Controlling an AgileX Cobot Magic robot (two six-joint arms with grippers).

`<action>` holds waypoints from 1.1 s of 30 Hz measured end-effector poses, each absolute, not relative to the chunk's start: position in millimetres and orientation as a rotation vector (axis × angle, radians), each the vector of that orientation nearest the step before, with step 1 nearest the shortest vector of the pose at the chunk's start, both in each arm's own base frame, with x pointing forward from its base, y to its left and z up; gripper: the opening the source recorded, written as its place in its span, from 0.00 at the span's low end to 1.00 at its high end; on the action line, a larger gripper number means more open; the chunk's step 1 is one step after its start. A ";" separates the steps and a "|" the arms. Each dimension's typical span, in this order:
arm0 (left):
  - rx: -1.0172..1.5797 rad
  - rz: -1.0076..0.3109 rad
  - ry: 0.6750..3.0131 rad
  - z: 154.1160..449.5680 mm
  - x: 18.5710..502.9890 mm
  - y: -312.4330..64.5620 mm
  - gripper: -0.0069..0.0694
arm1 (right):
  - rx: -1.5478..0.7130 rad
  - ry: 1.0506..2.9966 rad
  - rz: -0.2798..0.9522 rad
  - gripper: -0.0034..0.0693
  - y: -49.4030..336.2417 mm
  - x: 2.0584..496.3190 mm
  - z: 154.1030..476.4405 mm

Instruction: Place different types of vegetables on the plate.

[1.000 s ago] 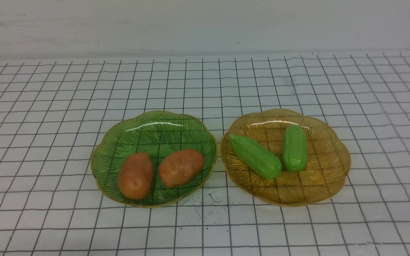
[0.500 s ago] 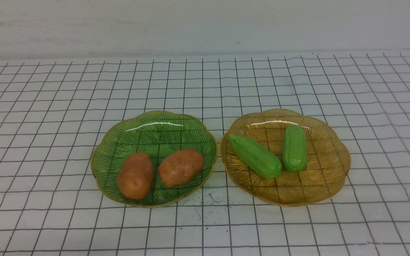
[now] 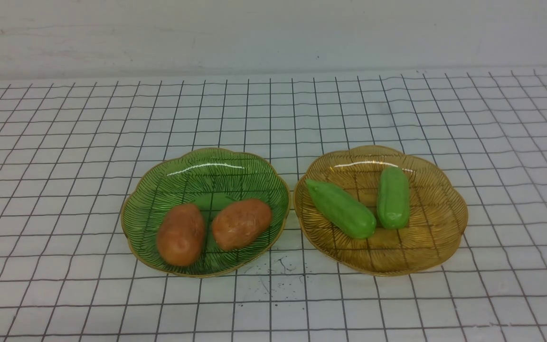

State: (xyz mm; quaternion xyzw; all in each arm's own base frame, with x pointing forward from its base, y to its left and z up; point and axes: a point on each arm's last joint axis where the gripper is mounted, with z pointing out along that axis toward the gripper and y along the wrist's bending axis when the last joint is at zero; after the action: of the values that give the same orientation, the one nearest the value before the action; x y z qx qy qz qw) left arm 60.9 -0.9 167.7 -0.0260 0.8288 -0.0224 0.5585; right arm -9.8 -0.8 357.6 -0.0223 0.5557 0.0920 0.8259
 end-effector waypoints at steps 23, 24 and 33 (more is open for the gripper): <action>-0.051 -0.044 1.955 167.7 60.9 -0.8 0.08 | -0.047 1.181 0.196 0.06 -0.8 -9.8 357.6; -0.051 -0.044 1.955 167.7 60.9 -0.8 0.08 | -0.047 1.181 0.196 0.06 -0.8 -9.8 357.6; -0.049 -0.043 1.955 167.7 60.9 -0.8 0.08 | -0.051 1.187 0.168 0.06 -1.1 -9.5 356.7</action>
State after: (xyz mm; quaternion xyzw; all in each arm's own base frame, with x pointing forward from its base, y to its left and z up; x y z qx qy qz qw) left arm 60.9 -0.8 167.7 -0.0210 0.8289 -0.0183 0.5587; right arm -9.5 -1.1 356.7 -0.0239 0.5585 0.0790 0.8254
